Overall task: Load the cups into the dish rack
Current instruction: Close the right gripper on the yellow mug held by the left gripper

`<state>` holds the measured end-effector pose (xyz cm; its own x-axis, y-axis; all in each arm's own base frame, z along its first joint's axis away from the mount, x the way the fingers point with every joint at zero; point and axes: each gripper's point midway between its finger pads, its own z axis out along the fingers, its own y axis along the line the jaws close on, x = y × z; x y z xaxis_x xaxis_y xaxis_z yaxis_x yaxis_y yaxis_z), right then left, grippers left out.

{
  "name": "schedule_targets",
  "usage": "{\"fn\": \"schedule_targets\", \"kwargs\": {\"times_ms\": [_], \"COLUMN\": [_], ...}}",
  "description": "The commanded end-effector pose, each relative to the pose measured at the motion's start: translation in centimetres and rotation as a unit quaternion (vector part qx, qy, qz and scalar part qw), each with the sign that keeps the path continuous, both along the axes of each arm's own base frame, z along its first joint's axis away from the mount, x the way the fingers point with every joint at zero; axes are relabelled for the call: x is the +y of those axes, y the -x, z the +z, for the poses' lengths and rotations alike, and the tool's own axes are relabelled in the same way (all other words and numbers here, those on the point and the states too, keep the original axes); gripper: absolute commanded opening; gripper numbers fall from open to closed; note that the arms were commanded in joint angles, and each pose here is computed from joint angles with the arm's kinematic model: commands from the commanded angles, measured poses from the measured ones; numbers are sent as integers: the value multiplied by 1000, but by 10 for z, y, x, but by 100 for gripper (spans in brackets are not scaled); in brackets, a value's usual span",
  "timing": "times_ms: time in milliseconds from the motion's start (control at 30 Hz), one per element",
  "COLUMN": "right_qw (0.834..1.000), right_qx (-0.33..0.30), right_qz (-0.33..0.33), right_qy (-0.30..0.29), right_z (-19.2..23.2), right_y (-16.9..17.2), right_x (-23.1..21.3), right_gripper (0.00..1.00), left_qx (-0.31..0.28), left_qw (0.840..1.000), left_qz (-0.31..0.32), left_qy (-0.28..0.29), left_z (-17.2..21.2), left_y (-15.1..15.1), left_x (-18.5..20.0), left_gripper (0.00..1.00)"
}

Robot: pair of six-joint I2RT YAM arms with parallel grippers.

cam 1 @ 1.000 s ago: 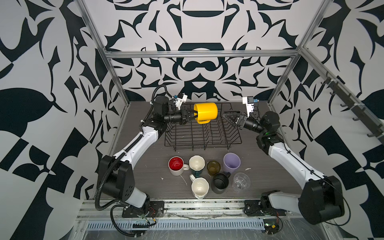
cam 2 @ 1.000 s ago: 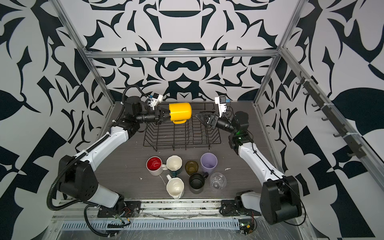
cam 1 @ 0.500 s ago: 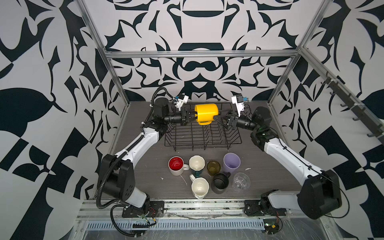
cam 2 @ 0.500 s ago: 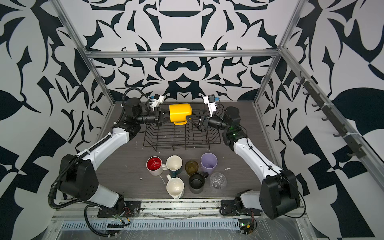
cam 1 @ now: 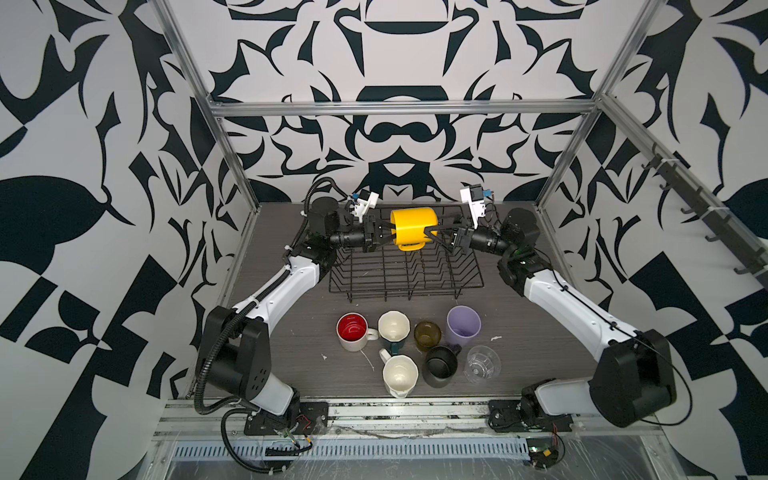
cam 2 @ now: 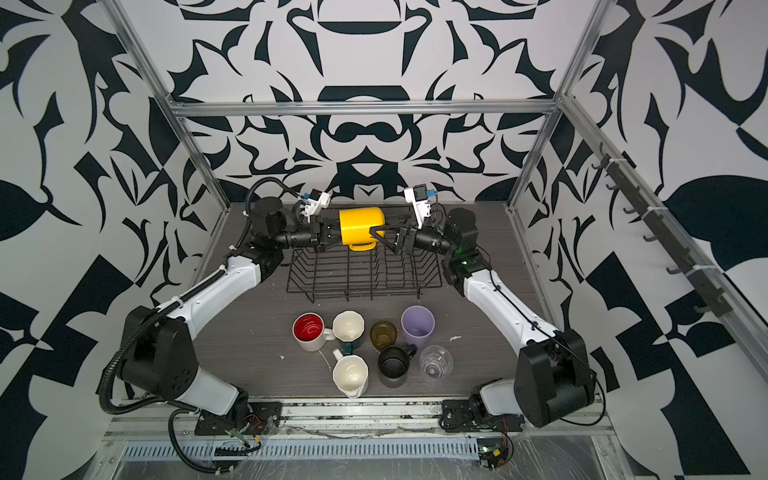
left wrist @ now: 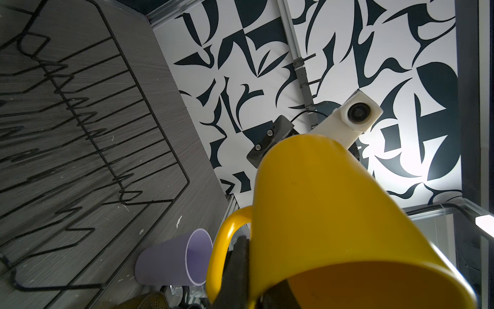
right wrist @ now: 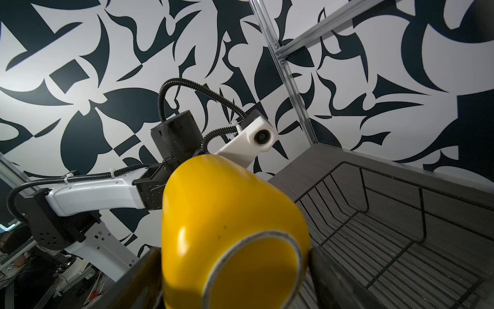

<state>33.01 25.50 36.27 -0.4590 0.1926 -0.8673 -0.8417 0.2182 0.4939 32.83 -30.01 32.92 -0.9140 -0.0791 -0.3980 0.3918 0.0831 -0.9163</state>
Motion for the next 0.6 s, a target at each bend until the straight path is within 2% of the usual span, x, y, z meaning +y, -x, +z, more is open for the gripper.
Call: {"fn": "schedule_targets", "kwargs": {"times_ms": [0, 267, 433, 567], "right_qw": [999, 999, 999, 996], "right_qx": [-32, -7, 13, 6], "right_qz": [4, 36, -30, -88], "right_qy": [-24, -32, -9, 22], "right_z": [26, 20, 10, 7], "right_y": [-3, -7, -22, -23], "right_x": [1, 11, 3, -12], "right_gripper": [87, 87, 91, 96], "left_qx": [-54, -56, -58, -62], "left_qw": [997, 995, 995, 994], "left_qz": [-52, -67, -74, -81], "left_qy": [28, 39, 45, 46], "left_z": [26, 29, 33, 35], "left_y": [23, 26, 29, 32], "left_x": [-9, -15, -15, -15], "left_gripper": [0, 0, 0, 0]}}
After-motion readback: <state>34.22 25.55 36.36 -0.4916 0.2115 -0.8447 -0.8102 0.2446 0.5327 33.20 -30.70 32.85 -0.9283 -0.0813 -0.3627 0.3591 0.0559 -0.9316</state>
